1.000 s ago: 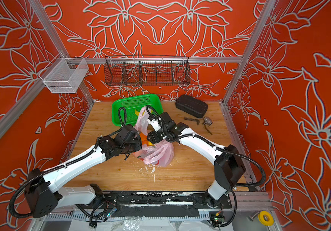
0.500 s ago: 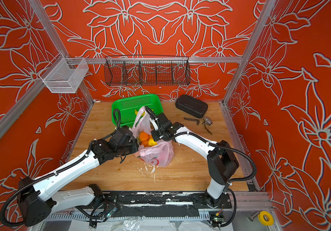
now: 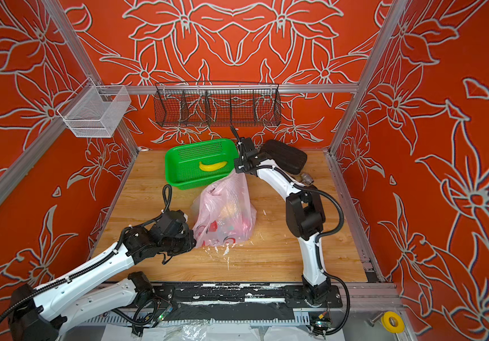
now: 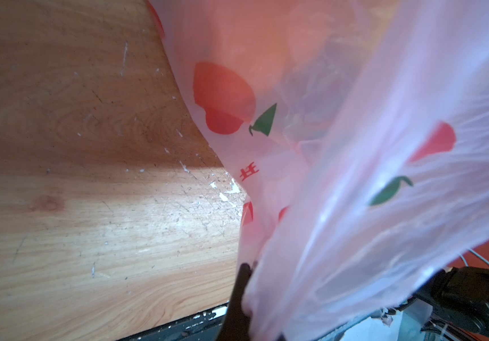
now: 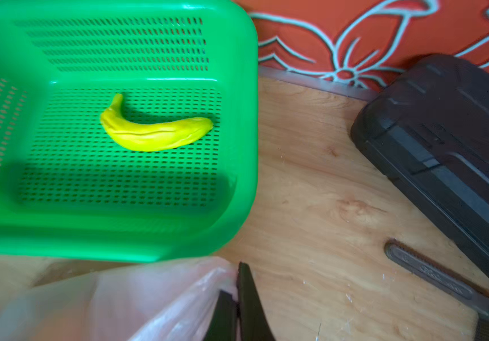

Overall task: Untie the knot of the plastic bag and take out the fruit
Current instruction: 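Release the bag with the right gripper and reach it back toward the bag opening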

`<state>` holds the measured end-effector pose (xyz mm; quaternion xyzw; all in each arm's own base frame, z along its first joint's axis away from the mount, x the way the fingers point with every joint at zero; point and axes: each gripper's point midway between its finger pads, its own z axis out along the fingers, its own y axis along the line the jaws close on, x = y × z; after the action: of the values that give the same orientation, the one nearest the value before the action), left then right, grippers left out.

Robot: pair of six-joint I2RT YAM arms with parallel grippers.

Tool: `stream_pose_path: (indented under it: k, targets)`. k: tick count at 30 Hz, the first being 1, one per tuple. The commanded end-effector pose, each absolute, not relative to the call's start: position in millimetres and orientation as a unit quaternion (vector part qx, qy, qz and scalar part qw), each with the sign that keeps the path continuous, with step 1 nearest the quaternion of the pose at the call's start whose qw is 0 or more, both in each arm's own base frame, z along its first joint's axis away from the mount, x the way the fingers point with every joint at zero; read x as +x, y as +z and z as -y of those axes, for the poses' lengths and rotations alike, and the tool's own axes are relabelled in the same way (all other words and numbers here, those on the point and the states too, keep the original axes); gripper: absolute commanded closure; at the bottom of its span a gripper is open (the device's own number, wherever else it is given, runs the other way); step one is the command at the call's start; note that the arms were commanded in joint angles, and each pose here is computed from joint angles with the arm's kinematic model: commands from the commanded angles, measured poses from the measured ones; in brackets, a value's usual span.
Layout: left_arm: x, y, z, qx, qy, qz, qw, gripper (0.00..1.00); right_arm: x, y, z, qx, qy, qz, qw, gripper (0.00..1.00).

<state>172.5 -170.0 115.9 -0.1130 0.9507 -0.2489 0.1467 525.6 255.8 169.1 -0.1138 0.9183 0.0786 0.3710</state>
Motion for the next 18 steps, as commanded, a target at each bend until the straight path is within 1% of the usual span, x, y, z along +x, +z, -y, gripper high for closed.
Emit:
stream_pose_path:
  k: [1,3,4,7,8,10,12,15,18]
  targets:
    - [155,107,167,-0.121,-0.245,-0.955,0.114,1.00,533,160,-262,-0.122,0.074,-0.928,0.343,0.87]
    - [155,106,167,-0.117,-0.244,-0.956,0.114,1.00,533,158,-271,-0.131,0.091,-0.933,0.322,0.74]
    - [156,107,168,-0.113,-0.244,-0.956,0.116,0.91,529,160,-276,-0.137,0.107,-0.934,0.312,0.67]
    - [162,117,166,-0.108,-0.243,-0.954,0.137,0.49,514,184,-286,-0.140,0.152,-0.927,0.312,0.50]
    - [165,122,165,-0.105,-0.241,-0.953,0.150,0.41,506,198,-289,-0.140,0.178,-0.920,0.320,0.43]
    - [174,137,157,-0.103,-0.225,-0.951,0.185,0.34,488,229,-291,-0.139,0.215,-0.905,0.341,0.34]
    - [183,149,146,-0.103,-0.199,-0.949,0.220,0.31,468,256,-290,-0.135,0.244,-0.889,0.363,0.28]
    - [196,170,133,-0.101,-0.179,-0.941,0.270,0.29,431,288,-293,-0.157,0.265,-0.866,0.394,0.24]
    - [209,190,130,-0.097,-0.179,-0.934,0.293,0.29,389,304,-303,-0.201,0.262,-0.850,0.409,0.23]
